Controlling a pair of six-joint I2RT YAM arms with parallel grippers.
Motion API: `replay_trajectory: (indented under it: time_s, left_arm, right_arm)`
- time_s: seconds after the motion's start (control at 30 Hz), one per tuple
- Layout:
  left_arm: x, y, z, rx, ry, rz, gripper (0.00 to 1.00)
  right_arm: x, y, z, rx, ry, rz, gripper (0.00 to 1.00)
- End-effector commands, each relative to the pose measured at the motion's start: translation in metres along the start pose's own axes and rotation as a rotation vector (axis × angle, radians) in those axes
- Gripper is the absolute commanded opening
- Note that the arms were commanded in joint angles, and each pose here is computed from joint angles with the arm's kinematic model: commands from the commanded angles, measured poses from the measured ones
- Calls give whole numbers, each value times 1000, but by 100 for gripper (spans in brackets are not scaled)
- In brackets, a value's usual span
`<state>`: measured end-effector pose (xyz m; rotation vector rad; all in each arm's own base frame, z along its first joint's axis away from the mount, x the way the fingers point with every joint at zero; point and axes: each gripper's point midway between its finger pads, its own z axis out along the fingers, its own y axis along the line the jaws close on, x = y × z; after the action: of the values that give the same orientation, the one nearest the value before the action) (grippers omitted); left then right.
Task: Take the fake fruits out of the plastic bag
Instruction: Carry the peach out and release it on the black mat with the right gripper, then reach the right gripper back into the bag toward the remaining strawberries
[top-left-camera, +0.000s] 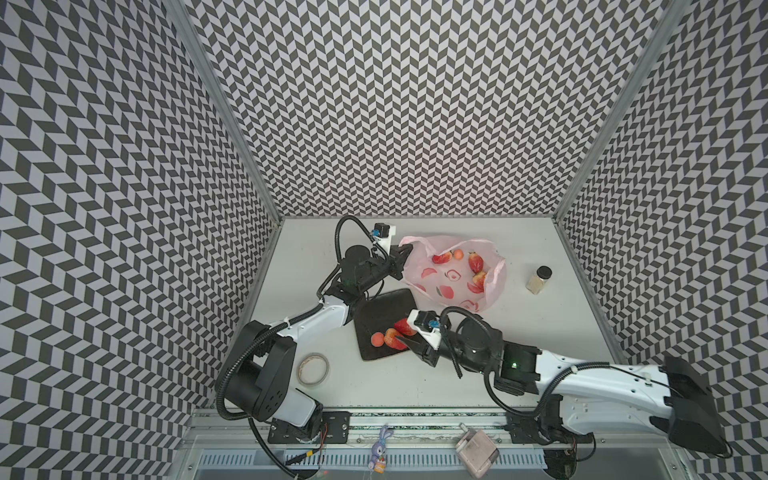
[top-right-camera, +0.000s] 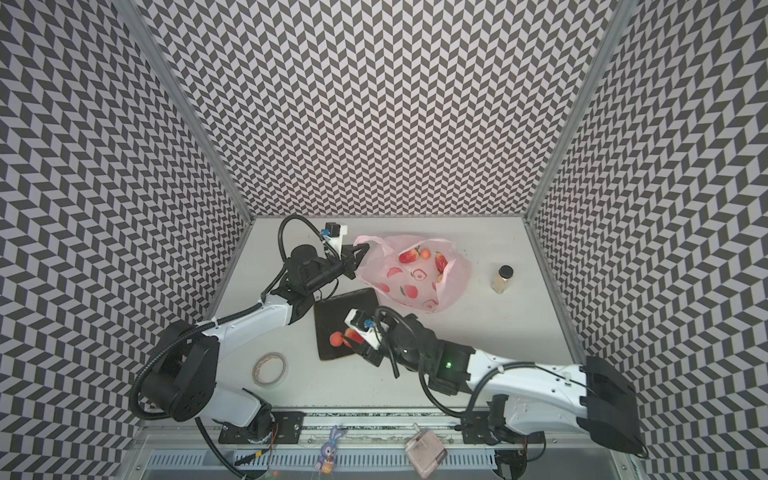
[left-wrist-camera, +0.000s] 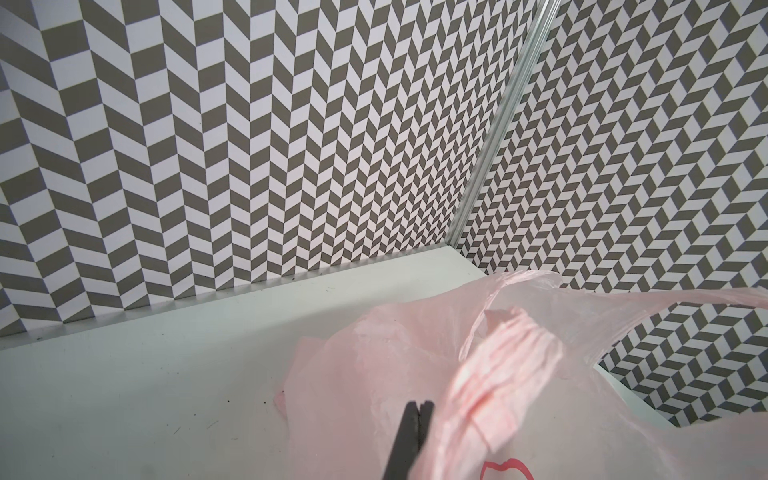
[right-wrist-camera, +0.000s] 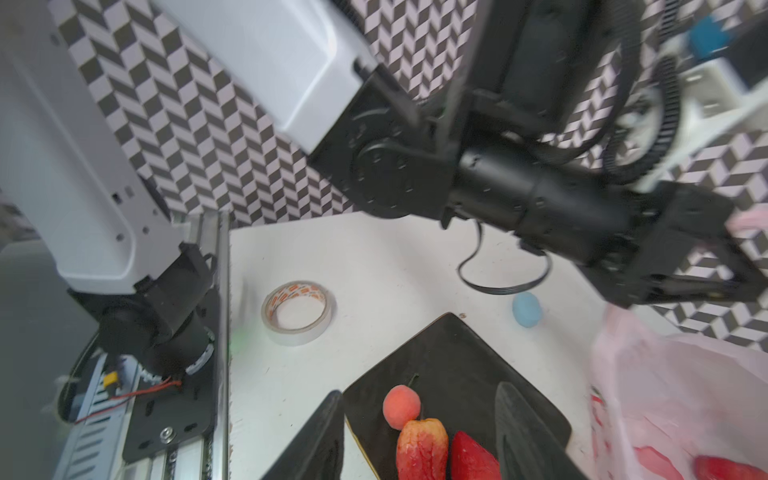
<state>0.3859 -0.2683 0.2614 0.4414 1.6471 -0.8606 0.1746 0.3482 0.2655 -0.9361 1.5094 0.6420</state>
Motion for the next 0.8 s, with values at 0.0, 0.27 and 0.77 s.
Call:
replay_trajectory:
  time_s: [0.0,0.27,0.77]
  left_arm:
    - [-10,-10,-5,34,-37,7,0]
    - [0,-34,-17,50,-46,-18,0]
    - [17,-103,-17,178,-26,-8,0]
  right_arm:
    - [-1,-56,-9,256,19,165,55]
    - [66,-157,9,634,285,513,42]
    - [204,-257,-29,1004,456,870,50]
